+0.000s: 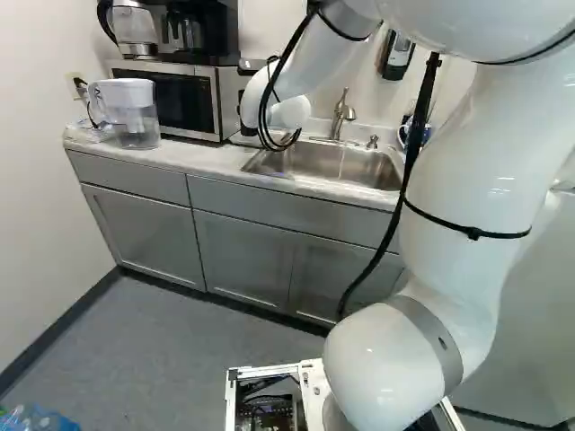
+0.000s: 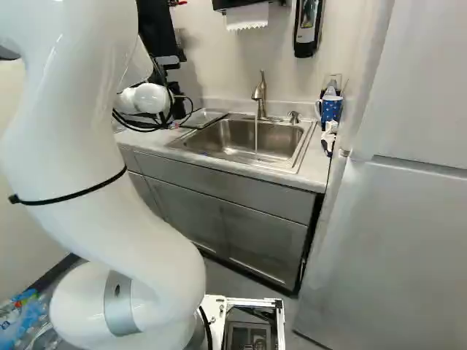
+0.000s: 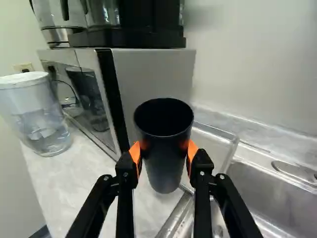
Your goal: Rinse the cup and place it in the tray
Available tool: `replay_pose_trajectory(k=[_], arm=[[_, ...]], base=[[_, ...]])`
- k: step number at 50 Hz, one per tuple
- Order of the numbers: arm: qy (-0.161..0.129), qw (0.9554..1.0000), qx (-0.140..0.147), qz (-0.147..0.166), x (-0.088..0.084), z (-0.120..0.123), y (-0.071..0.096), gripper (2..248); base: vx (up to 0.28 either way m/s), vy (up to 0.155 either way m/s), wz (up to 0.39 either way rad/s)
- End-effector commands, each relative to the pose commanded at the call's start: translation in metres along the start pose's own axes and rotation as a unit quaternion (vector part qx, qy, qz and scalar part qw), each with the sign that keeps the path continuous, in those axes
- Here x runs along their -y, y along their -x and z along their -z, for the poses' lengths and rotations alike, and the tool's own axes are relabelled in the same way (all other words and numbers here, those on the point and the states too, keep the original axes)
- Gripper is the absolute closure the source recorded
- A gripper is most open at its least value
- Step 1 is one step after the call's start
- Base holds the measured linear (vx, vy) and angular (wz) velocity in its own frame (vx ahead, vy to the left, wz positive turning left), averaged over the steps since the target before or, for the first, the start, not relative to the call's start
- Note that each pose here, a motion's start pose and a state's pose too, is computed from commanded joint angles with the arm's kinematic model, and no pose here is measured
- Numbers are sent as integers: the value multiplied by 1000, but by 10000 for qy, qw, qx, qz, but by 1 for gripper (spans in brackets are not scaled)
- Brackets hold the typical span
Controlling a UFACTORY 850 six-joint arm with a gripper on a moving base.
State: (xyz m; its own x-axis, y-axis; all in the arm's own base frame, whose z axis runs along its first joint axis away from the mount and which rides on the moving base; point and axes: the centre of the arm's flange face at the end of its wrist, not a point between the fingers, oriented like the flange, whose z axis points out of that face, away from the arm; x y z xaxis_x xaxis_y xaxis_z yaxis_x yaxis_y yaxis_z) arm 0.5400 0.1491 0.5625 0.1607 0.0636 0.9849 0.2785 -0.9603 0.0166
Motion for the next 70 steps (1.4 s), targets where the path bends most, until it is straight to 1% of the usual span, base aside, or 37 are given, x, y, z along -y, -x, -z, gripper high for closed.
replay_pose_trajectory(k=[23, 35, 70], arm=[[319, 9995, 7, -56, -36, 2, 1, 139], [480, 9988, 13, -84, -54, 7, 2, 139], [952, 9953, 29, -168, -105, 25, 6, 139]], base=[[0, 0, 0], [0, 0, 0], [0, 0, 0]])
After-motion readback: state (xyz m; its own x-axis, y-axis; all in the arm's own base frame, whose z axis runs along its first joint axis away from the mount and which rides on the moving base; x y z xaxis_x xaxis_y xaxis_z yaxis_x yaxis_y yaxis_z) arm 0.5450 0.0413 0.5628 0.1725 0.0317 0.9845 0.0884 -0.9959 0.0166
